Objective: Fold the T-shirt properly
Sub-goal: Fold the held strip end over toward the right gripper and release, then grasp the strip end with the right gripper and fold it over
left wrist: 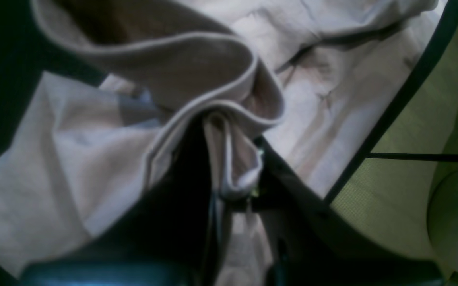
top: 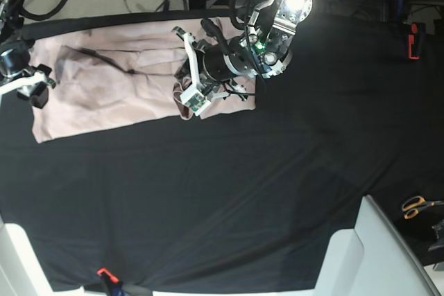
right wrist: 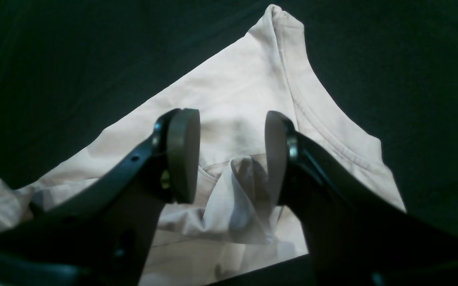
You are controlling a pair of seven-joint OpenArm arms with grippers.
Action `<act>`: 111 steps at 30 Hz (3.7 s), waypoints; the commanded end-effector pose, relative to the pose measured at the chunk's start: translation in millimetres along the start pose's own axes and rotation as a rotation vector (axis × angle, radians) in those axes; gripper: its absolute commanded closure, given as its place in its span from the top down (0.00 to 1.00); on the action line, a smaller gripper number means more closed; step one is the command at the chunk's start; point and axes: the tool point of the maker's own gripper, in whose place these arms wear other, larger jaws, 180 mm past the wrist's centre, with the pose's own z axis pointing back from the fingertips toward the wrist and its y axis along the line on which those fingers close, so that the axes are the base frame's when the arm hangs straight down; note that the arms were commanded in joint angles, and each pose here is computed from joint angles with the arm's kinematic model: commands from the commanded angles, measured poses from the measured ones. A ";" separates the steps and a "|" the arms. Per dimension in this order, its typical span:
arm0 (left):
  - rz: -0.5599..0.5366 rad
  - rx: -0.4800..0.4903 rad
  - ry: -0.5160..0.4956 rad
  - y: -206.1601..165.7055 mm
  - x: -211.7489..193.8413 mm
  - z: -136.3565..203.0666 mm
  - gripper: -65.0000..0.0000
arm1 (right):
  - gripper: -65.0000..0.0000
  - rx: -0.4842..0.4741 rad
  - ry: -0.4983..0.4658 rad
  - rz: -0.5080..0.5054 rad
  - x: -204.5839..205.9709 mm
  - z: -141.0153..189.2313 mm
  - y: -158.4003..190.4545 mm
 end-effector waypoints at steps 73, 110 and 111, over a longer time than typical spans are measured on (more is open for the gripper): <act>0.350 0.558 0.143 134.2 -209.4 193.7 0.00 | 0.79 0.207 0.487 -0.298 -74.4 -37.7 -95.7; 0.419 0.538 0.140 121.9 -225.4 180.0 0.00 | 0.01 0.267 0.520 -0.181 -61.4 -59.4 -66.0; 0.419 0.538 0.140 121.9 -225.4 180.0 0.00 | 0.01 0.257 0.496 -0.179 -53.8 -60.2 -70.8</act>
